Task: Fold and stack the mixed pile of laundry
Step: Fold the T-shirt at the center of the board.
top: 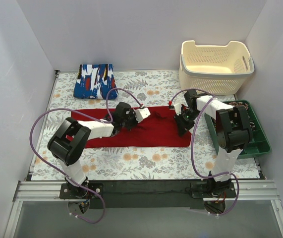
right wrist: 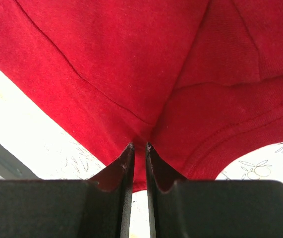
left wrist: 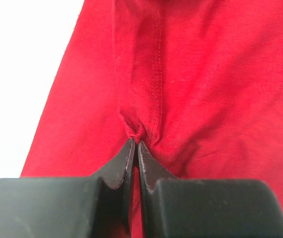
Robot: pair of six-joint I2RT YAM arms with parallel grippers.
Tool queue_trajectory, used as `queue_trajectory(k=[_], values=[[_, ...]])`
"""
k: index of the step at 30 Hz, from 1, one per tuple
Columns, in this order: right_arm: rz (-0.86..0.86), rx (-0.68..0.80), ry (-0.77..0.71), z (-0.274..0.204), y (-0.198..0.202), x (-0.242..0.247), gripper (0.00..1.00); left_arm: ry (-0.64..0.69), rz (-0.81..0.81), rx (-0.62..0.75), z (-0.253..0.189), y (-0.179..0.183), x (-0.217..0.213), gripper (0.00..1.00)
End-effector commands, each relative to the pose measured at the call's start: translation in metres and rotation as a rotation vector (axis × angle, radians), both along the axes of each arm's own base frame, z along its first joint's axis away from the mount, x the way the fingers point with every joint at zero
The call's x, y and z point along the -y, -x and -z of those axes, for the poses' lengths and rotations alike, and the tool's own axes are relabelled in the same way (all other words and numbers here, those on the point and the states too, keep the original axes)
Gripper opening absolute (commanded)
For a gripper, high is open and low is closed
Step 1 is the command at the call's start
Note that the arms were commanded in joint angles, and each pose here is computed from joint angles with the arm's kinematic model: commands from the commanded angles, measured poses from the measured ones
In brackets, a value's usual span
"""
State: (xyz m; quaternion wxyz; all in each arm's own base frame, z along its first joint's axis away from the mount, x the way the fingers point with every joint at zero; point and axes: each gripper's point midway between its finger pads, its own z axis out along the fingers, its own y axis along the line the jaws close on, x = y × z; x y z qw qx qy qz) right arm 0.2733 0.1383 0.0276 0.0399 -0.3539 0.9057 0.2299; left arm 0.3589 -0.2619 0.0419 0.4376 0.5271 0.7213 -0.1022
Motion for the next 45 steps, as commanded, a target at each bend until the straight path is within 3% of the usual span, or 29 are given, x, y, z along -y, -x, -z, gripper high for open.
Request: queue_trajectory(k=[1,4,9,10,13,17,21,22,25,35,39,45], values=[[-0.008,-0.006,0.007,0.005,0.003,0.003,0.19,0.034,-0.128,0.063,-0.017,-0.027,-0.011,0.00],[-0.007,-0.010,0.006,0.005,0.004,0.003,0.19,-0.003,-0.149,0.052,-0.010,-0.030,-0.016,0.03],[-0.009,0.012,0.010,0.001,0.000,0.003,0.19,-0.022,-0.211,0.047,-0.009,-0.040,-0.030,0.18],[-0.008,0.016,0.010,-0.001,0.000,0.003,0.19,-0.019,-0.223,0.053,-0.013,-0.044,-0.033,0.27],[-0.008,0.050,0.003,-0.011,-0.008,0.001,0.19,-0.011,-0.284,0.052,-0.025,-0.057,-0.052,0.39],[-0.007,0.120,-0.047,-0.038,-0.023,-0.008,0.19,0.074,-0.395,-0.070,-0.048,-0.063,-0.091,0.40],[-0.044,0.137,-0.089,-0.051,-0.017,-0.025,0.20,0.183,-0.400,-0.226,-0.074,-0.044,-0.121,0.40],[-0.057,0.133,-0.087,-0.049,-0.013,-0.028,0.20,0.165,-0.406,-0.307,-0.067,-0.029,-0.132,0.41],[-0.105,0.118,-0.074,-0.039,-0.004,-0.041,0.20,0.145,-0.419,-0.384,-0.068,-0.008,-0.161,0.40],[-0.174,0.092,0.105,0.025,-0.021,-0.038,0.17,0.149,-0.510,-0.443,-0.064,0.026,-0.236,0.37],[-0.204,0.134,0.190,0.043,-0.056,-0.035,0.16,0.166,-0.514,-0.450,-0.060,0.029,-0.243,0.36],[-0.226,0.346,0.252,0.054,-0.172,-0.059,0.15,0.161,-0.505,-0.438,-0.056,0.033,-0.254,0.35]])
